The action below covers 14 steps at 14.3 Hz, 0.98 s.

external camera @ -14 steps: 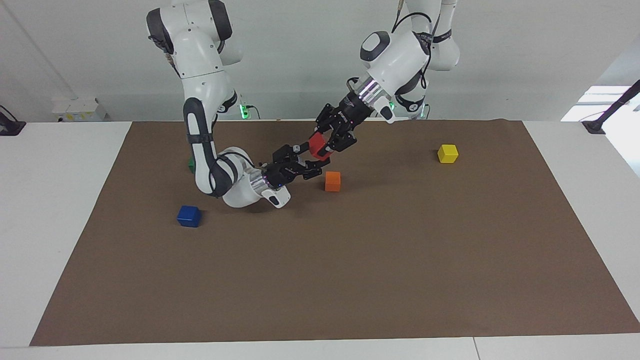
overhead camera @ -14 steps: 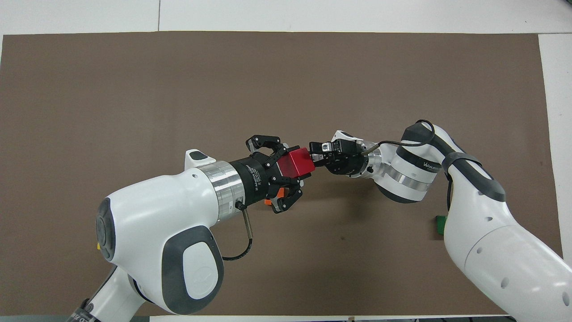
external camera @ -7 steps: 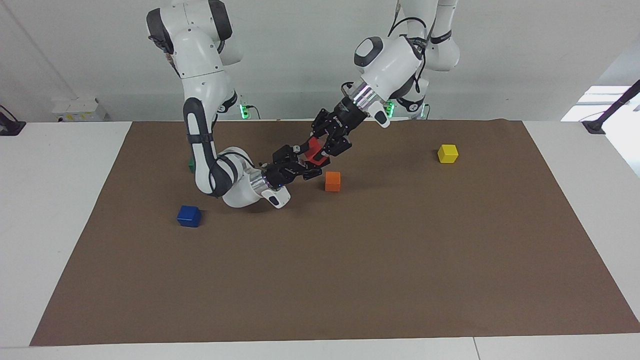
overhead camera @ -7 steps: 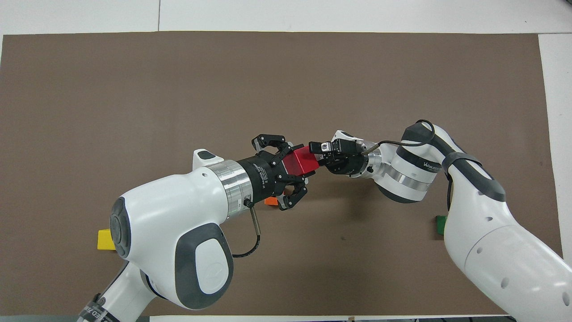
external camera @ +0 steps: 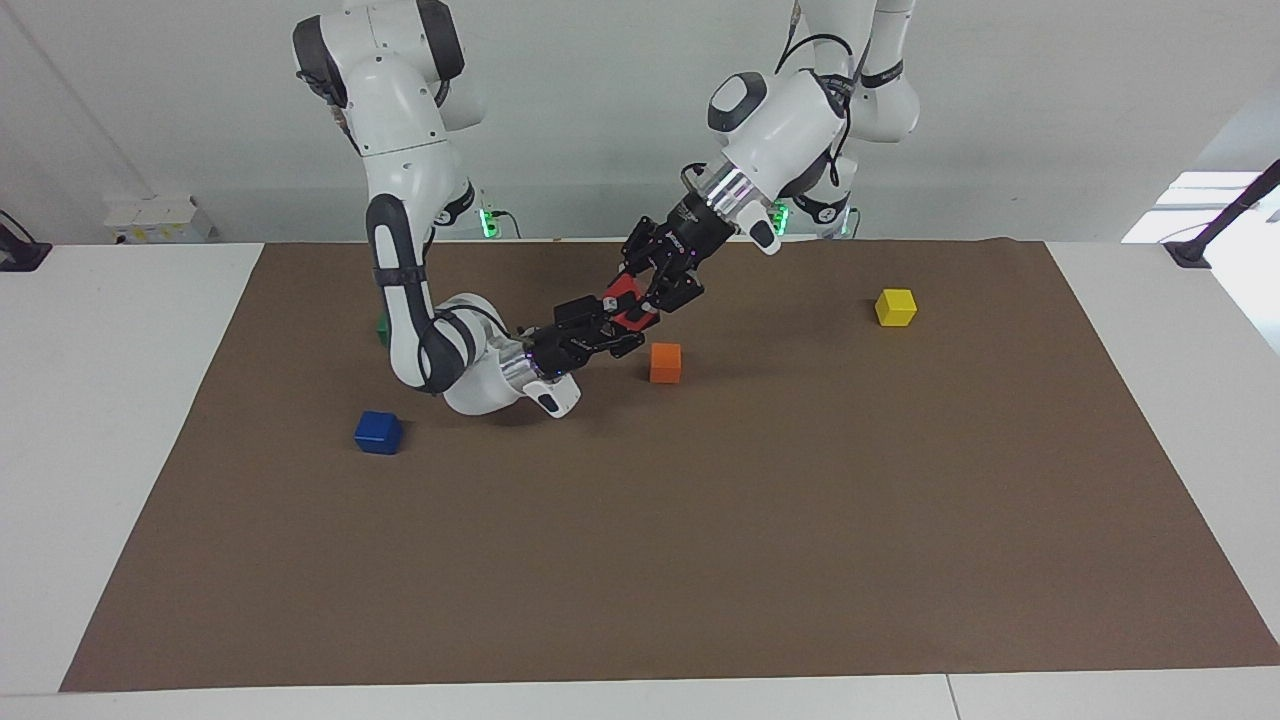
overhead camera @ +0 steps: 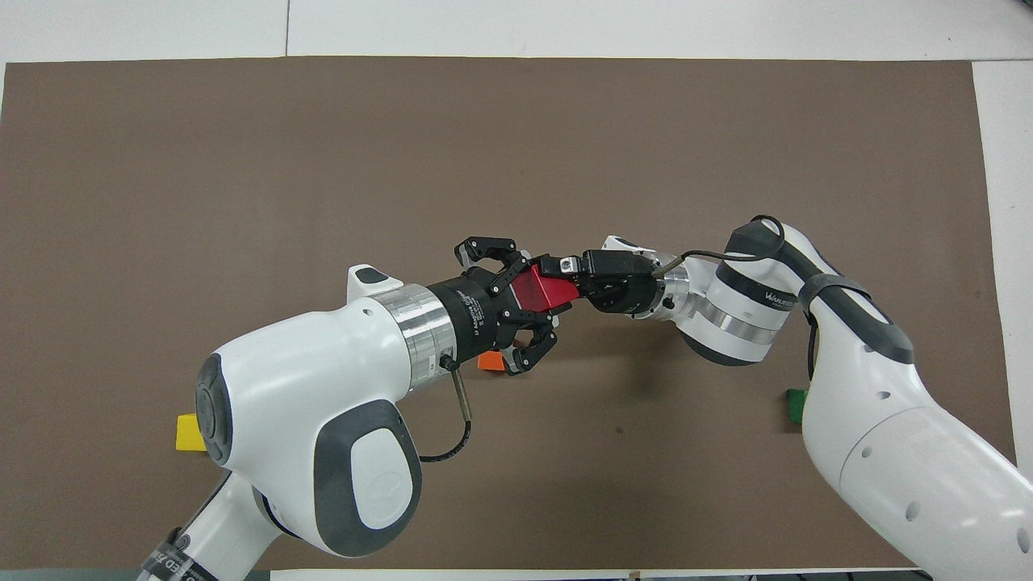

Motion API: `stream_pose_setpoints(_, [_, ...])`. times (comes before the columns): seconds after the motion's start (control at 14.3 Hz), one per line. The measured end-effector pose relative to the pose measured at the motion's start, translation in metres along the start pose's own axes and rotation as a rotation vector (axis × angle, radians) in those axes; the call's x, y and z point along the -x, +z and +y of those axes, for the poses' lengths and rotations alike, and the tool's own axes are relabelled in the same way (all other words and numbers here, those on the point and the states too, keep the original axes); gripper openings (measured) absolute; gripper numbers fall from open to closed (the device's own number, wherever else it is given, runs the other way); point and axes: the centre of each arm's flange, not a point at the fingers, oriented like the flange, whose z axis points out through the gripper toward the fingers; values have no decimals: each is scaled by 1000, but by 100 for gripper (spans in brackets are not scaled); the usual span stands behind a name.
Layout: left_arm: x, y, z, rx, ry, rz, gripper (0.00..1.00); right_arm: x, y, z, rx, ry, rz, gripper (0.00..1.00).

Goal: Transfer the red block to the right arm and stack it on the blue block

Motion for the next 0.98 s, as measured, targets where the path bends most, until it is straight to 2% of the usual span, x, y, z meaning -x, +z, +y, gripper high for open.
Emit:
stream_pose_setpoints(0.21, [1, 0, 0, 4, 12, -3, 54, 0, 1, -2, 1, -4, 0, 56])
stream_pose_setpoints(0.35, [2, 0, -1, 6, 38, -4, 70, -1, 1, -2, 14, -6, 8, 56])
stream_pose_setpoints(0.49, [3, -1, 0, 11, 44, -6, 94, -2, 2, -1, 25, -5, 16, 56])
stream_pose_setpoints(0.56, [3, -3, 2, 14, 44, -9, 100, -2, 2, 0, 29, -4, 18, 56])
stream_pose_setpoints(0.84, [5, -18, 8, 34, 46, -20, 100, -2, 2, 1, 43, 0, 28, 56])
stream_pose_setpoints(0.98, [-1, -31, 14, 11, 54, -8, 100, -3, 3, 0, 54, -2, 36, 56])
